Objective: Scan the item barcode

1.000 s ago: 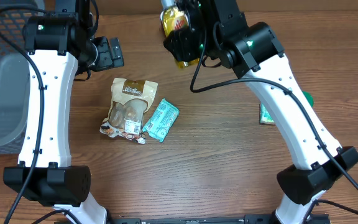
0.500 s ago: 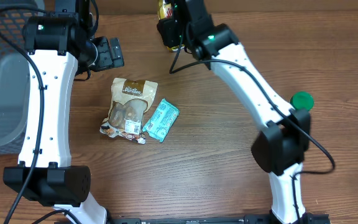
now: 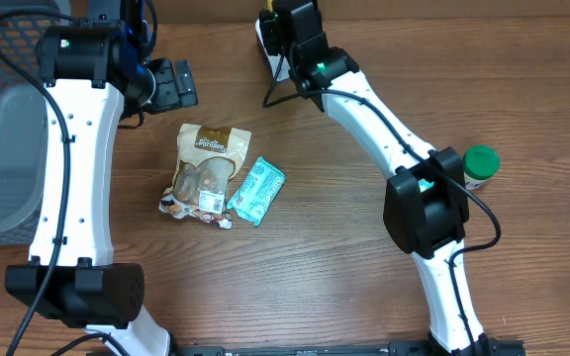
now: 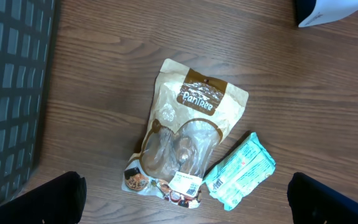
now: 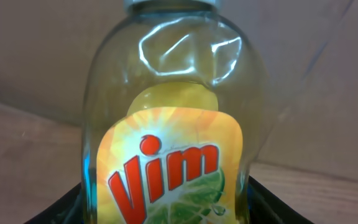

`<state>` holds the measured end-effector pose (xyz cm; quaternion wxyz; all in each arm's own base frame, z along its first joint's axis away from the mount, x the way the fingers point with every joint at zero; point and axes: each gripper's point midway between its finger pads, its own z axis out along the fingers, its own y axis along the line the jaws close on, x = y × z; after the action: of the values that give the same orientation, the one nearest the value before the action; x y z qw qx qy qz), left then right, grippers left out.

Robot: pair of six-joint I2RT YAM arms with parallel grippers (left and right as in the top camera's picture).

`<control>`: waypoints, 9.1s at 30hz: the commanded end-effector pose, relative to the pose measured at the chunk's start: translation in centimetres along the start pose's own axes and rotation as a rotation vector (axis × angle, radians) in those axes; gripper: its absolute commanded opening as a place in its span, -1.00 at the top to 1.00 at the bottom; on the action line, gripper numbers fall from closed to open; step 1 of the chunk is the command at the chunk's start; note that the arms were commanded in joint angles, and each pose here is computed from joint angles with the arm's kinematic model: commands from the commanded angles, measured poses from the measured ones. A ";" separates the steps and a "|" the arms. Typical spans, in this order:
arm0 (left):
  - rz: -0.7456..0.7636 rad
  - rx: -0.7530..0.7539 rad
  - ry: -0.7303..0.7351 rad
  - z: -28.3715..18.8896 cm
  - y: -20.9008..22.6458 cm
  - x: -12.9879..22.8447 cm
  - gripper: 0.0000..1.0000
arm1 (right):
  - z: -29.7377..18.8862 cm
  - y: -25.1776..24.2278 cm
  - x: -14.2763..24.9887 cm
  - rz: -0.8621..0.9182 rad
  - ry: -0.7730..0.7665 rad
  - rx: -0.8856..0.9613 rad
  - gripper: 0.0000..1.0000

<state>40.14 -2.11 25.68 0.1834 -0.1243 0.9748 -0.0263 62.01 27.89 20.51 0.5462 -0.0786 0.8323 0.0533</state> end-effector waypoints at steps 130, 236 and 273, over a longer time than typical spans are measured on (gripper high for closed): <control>0.017 0.013 -0.014 -0.3 -0.5 -0.3 -0.99 | -18.3 6.2 20.5 0.203 1.087 -0.231 -0.57; 0.017 0.013 -0.014 -0.3 -0.5 -0.3 -1.00 | -18.8 4.9 25.6 -0.010 0.906 -0.099 0.26; 0.017 0.013 -0.014 -0.3 -0.5 -0.3 -0.99 | -16.3 6.3 23.4 -0.003 0.860 -0.106 0.07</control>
<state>40.14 -2.11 25.68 0.1834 -0.1243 0.9748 -0.0263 35.87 29.67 4.43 0.1202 -0.1290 0.9823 0.0623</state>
